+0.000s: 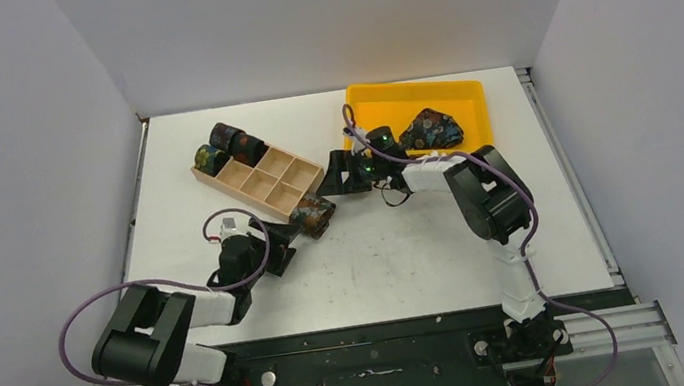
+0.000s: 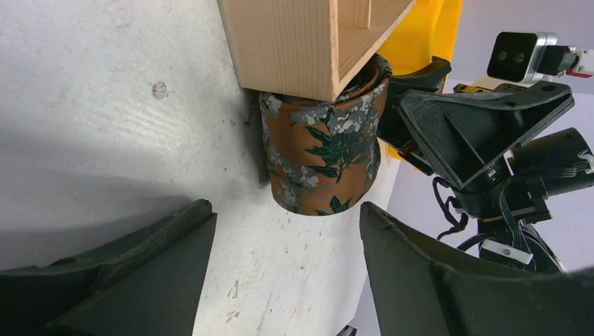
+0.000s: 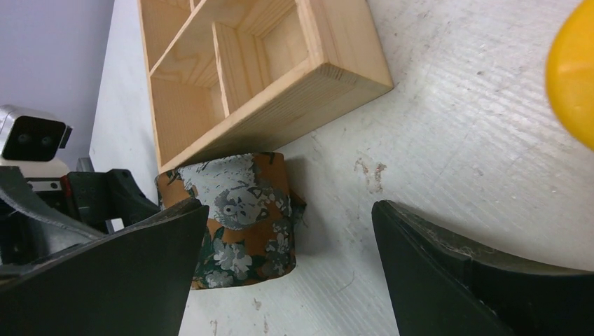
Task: Roll the ties
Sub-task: Pick up the tie at the center of the board.
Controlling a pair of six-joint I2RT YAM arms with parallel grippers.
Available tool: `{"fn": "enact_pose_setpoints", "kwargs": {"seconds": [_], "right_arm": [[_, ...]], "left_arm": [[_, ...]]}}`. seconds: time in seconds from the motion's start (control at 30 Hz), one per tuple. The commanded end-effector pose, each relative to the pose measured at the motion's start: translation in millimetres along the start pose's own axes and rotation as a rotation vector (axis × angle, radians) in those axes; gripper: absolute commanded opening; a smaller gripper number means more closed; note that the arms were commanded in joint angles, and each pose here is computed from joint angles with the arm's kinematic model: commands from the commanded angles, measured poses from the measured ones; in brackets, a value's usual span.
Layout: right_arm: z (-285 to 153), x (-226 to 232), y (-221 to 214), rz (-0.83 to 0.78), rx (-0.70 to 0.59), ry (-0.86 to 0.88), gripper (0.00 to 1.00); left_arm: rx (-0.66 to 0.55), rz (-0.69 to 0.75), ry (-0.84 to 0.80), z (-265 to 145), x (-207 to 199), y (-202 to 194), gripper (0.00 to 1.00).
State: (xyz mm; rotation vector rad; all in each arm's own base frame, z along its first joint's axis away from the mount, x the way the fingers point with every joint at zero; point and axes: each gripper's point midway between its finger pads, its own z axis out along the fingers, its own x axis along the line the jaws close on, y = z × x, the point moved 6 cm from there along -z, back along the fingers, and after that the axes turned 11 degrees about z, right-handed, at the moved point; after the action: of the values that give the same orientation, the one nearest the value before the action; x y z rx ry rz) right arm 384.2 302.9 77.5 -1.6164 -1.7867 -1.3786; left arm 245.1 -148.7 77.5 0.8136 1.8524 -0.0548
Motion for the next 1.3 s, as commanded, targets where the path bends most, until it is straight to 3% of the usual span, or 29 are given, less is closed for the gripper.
{"fn": "enact_pose_setpoints", "kwargs": {"seconds": [0.0, 0.23, 0.53, 0.77, 1.27], "right_arm": [[6, -1, -14, 0.027, 0.090, 0.008, 0.92], [6, -5, -32, 0.031, 0.190, -0.083, 0.92], [21, -3, -37, -0.064, 0.218, -0.159, 0.93], [26, -4, -35, -0.092, 0.267, -0.123, 0.93], [24, 6, -58, 0.004, 0.329, 0.009, 0.89]], "left_arm": [[-0.034, 0.001, -0.135, 10, -30, 10, 0.70], [-0.022, 0.010, -0.140, 15, -26, 7, 0.61], [-0.004, 0.019, -0.120, 9, -18, 5, 0.59], [-0.004, 0.030, -0.108, 5, -17, 7, 0.57], [0.012, 0.048, -0.097, 12, -15, 6, 0.50]]}}
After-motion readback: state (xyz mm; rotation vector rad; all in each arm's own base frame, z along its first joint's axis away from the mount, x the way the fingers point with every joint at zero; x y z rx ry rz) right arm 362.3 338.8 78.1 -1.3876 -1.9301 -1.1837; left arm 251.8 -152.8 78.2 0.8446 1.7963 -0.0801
